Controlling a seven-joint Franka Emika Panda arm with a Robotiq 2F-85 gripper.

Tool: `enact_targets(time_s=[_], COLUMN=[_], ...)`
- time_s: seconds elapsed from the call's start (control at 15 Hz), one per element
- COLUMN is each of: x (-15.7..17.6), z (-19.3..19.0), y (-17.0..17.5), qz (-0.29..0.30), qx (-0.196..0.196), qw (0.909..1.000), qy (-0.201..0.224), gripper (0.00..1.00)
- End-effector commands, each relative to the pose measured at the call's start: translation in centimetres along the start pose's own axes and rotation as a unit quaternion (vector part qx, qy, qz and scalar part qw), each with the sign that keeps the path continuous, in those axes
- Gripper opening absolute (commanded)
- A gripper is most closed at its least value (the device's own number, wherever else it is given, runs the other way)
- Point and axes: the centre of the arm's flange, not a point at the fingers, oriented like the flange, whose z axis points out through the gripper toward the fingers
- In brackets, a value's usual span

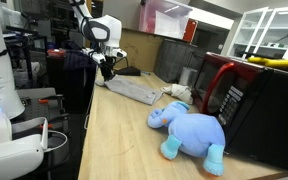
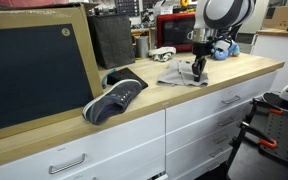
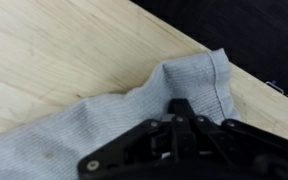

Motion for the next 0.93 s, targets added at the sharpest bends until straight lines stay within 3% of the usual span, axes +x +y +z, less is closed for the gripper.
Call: enact_targets(time_s=[0.0, 0.53, 0.87], x=[-2.5, -6.7, -8.1], z=[1.5, 0.2, -1.4], y=[5.3, 17.7, 20.1], qz=[0.005, 0.040, 0.058], qx=[-0.038, -0.128, -0.125], qw=[0.9986, 0.9860, 0.9819], qy=[-0.037, -0.099, -0.129], gripper=[0.00, 0.00, 0.00])
